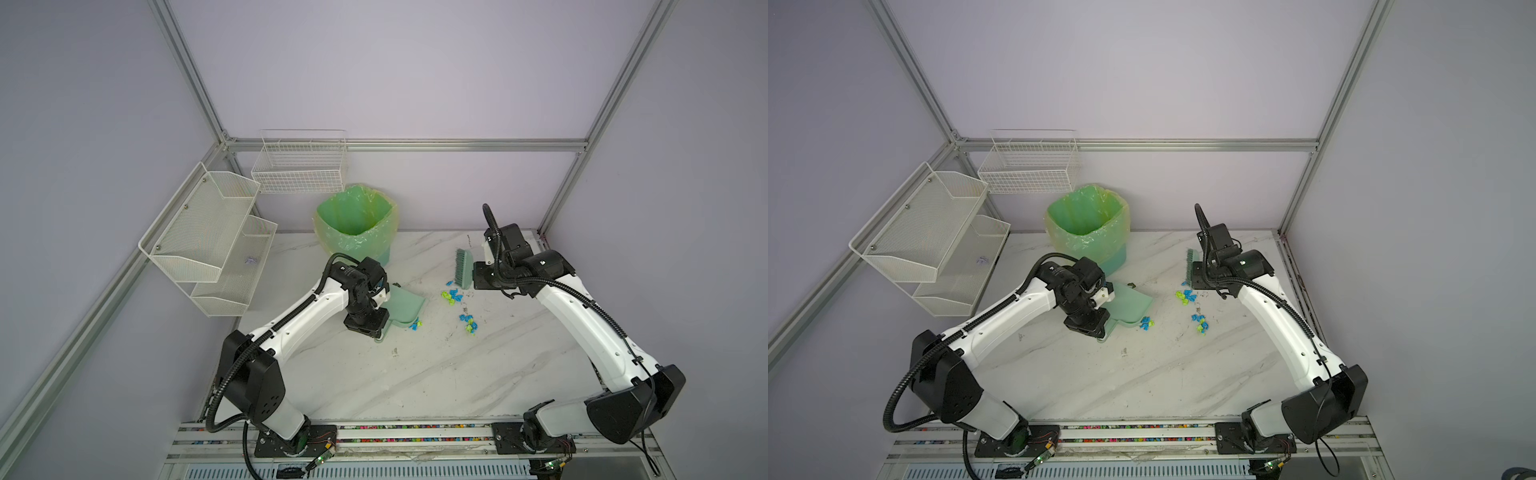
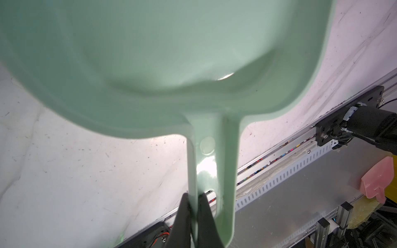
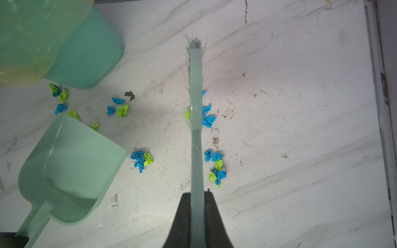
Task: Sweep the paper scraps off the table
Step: 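Lift the dustpan with the left gripper while the right lowers the brush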
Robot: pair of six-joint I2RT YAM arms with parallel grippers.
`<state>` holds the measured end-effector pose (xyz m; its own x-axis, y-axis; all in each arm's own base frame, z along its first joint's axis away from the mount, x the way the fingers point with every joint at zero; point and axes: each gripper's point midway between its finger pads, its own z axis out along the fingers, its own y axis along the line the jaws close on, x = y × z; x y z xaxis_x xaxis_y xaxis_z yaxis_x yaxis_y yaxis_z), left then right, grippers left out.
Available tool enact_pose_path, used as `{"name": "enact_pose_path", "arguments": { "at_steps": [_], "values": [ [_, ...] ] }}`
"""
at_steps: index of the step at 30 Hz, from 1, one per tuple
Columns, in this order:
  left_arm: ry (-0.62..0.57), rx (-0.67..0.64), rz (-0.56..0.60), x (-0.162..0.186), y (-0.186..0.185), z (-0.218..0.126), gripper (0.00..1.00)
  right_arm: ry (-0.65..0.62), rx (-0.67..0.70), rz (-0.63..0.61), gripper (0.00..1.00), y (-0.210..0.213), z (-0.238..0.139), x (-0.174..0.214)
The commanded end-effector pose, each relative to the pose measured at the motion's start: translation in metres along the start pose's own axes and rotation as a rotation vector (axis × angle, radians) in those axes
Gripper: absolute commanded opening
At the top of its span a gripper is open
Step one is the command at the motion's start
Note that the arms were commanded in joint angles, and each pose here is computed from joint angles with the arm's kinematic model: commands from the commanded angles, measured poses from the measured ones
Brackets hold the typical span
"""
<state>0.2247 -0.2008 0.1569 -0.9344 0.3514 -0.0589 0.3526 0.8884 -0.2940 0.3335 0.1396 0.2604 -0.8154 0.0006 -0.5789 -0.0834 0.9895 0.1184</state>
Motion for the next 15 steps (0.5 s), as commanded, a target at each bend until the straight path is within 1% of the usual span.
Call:
{"name": "enact_pose_path", "arguments": {
  "at_steps": [1, 6, 10, 15],
  "values": [
    [0.063, -0.016, -0.061, 0.028, 0.005, 0.009, 0.00, 0.002, 0.026, -0.043, 0.00, 0.004, 0.000, 0.002],
    [0.104, -0.020, -0.097, 0.050, 0.001, 0.033, 0.00, 0.013, -0.042, -0.079, 0.00, 0.024, 0.006, 0.010],
    [0.107, -0.013, -0.110, 0.056, -0.004, 0.048, 0.00, 0.008, -0.075, -0.099, 0.00, 0.036, 0.007, 0.011],
    [0.121, -0.040, -0.109, 0.058, -0.002, 0.059, 0.00, 0.023, -0.093, -0.120, 0.00, 0.047, 0.014, 0.015]
  ]
}}
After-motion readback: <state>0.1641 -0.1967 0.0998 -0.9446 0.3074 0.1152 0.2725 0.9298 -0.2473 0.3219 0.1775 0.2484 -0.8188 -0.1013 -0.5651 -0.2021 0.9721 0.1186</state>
